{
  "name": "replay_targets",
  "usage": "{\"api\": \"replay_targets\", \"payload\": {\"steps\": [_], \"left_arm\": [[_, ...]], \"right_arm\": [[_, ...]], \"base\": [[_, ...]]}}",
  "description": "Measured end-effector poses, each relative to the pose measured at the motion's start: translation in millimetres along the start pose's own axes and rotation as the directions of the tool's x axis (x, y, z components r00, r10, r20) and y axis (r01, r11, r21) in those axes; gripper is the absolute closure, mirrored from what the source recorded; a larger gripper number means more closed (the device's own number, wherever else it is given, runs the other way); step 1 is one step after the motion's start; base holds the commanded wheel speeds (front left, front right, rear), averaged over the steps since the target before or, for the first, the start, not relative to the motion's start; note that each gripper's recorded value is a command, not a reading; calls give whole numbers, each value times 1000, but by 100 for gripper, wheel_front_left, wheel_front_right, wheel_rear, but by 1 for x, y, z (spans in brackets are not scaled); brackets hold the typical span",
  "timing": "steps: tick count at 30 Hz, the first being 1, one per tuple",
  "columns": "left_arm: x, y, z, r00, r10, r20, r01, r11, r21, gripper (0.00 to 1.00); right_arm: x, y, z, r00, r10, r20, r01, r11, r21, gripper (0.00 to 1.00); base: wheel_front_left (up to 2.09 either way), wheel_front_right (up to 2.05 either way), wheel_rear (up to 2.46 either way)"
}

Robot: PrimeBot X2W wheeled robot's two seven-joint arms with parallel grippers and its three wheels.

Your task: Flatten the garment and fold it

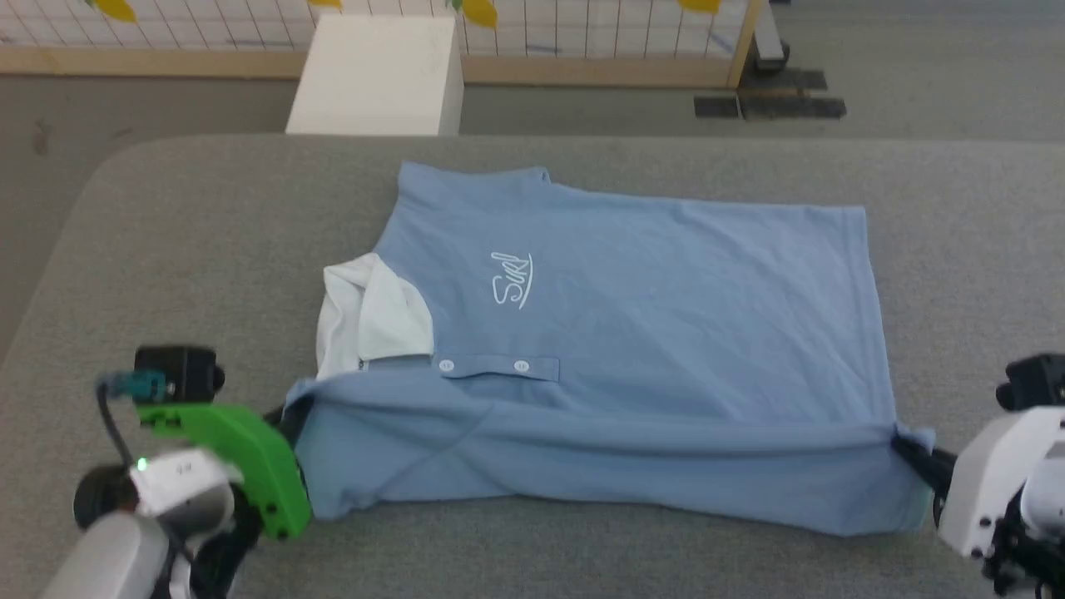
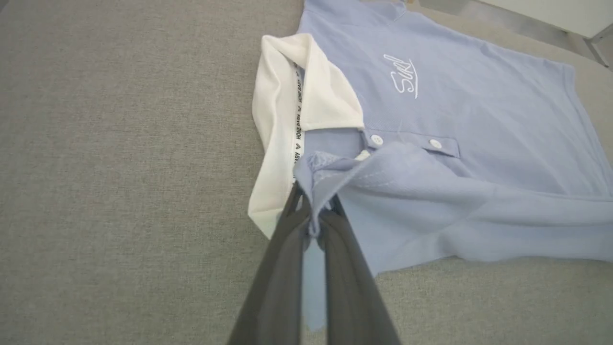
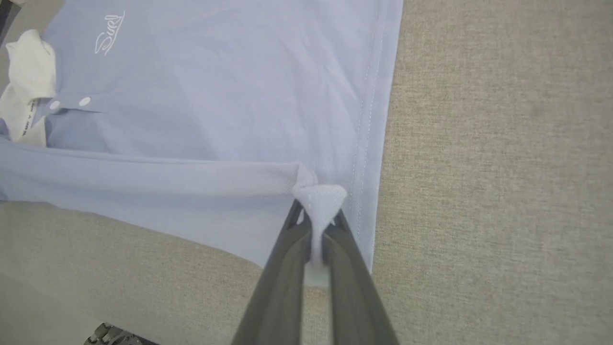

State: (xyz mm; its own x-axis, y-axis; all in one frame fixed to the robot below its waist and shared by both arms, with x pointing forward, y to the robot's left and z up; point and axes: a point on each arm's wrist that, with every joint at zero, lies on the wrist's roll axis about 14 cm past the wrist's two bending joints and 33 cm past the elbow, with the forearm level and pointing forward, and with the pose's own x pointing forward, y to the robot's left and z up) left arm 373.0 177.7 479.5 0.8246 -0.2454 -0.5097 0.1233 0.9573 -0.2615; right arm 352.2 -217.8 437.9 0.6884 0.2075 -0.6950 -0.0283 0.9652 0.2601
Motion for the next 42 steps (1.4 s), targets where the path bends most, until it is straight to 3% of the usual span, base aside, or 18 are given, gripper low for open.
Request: {"api": "replay_targets", "payload": {"steps": [10,21,28,29,30,31,33,42], "left_arm": [[73,-2,31,998,-50,-46,55,993,101,100],[136,9,-18,976,-59,-211,74,995,64,100],[152,14,-25,973,-63,-224,75,996,48,100],[152,14,-25,973,-63,-223,75,996,46,81],[151,13,-25,973,-65,-220,76,996,44,53],[151,13,-25,973,-64,-220,76,996,44,0],[148,12,-21,975,-65,-213,76,996,48,0],[126,3,21,995,-69,-75,74,994,74,0]], "right_arm": [[44,-8,21,995,-36,-94,32,998,-51,100],[94,-21,4,970,-74,-232,57,995,-78,100],[108,-23,4,963,-76,-258,52,994,-97,100],[108,-23,5,963,-76,-257,52,994,-98,100],[107,-23,5,963,-76,-258,52,994,-98,100],[107,-23,5,963,-76,-259,52,994,-97,72],[104,-22,7,964,-75,-253,51,994,-97,0],[74,-19,25,988,-60,-146,54,998,-41,0]], "base": [[0,0,0],[0,0,0],[0,0,0],[0,0,0],[0,0,0],[0,0,0],[0,0,0],[0,0,0]]}}
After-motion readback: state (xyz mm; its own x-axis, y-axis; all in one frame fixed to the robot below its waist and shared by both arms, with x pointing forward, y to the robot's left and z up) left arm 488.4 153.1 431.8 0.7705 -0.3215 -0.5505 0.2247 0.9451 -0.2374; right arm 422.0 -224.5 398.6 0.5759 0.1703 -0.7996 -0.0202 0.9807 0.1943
